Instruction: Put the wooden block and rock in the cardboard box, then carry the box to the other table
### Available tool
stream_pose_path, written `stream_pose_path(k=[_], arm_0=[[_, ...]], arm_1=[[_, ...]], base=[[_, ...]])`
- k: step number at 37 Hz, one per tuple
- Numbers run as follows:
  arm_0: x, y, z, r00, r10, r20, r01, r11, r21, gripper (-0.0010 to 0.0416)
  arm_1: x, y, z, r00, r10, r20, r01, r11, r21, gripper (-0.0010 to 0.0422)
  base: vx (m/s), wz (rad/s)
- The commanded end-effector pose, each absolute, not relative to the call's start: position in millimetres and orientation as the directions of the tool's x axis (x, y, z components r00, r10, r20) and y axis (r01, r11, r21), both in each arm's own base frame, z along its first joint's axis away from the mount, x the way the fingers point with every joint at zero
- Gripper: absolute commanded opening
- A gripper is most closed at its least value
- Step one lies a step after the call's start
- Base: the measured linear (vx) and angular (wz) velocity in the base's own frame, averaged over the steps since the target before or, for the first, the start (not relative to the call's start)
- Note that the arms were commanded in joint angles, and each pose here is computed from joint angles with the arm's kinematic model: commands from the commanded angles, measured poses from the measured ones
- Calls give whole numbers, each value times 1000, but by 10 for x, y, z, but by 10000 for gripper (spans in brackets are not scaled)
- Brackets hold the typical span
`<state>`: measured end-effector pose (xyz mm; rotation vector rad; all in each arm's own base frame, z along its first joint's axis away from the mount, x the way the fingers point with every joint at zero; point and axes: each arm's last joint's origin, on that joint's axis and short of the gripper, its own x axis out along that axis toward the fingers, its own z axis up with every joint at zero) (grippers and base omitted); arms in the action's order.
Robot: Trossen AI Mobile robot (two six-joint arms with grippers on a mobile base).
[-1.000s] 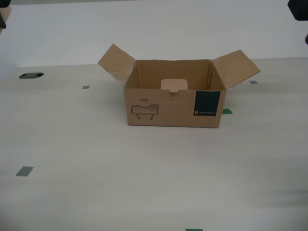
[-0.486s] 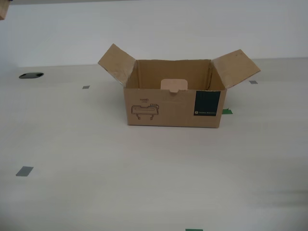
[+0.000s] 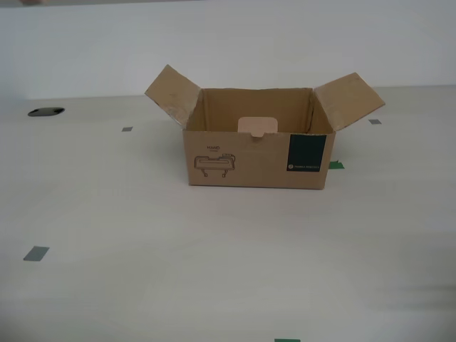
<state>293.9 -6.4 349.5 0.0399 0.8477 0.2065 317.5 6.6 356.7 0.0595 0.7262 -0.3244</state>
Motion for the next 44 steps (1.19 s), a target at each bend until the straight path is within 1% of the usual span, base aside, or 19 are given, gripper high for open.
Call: stream_pose_path(k=[1,6,10,13,16,20,28,34,39,44], arm_0=[[2942,35,3525,642,236,-729,-211,969,129,-1],[2939,158,3571,643,264,-719,-253,959,126,-1],[2935,246,3608,642,294,-709,-291,948,130,-1],[2927,305,3628,628,352,-694,-338,927,163,-1],[2918,354,3643,606,420,-676,-394,896,204,-1],[2908,405,3647,583,471,-662,-448,866,222,-1],[2890,515,3647,564,495,-661,-496,843,207,-1],[2876,604,3650,552,512,-658,-525,827,203,-1],[2864,671,3653,542,525,-656,-544,814,202,-1],[2853,733,3656,534,538,-652,-563,802,200,-1]], arm_1=[[3174,-66,3636,698,-325,-638,370,927,-66,-1],[3163,-239,3734,687,-399,-607,447,891,-80,-1],[3149,-371,3795,680,-432,-592,489,869,-74,-1],[3135,-465,3823,673,-453,-585,520,852,-63,-1],[3122,-550,3837,663,-472,-581,548,835,-53,-1],[3103,-656,3838,648,-495,-578,577,815,-50,-1],[3059,-890,3842,615,-546,-569,639,768,-47,-1],[3019,-1070,3878,562,-643,-520,719,691,-78,-1],[2996,-1195,3911,557,-672,-488,746,663,-62,-1],[3013,-1318,3858,530,-689,-494,766,639,-69,-1]], base=[[0,0],[0,0],[0,0],[0,0],[0,0],[0,0],[0,0],[0,0],[0,0],[0,0]])
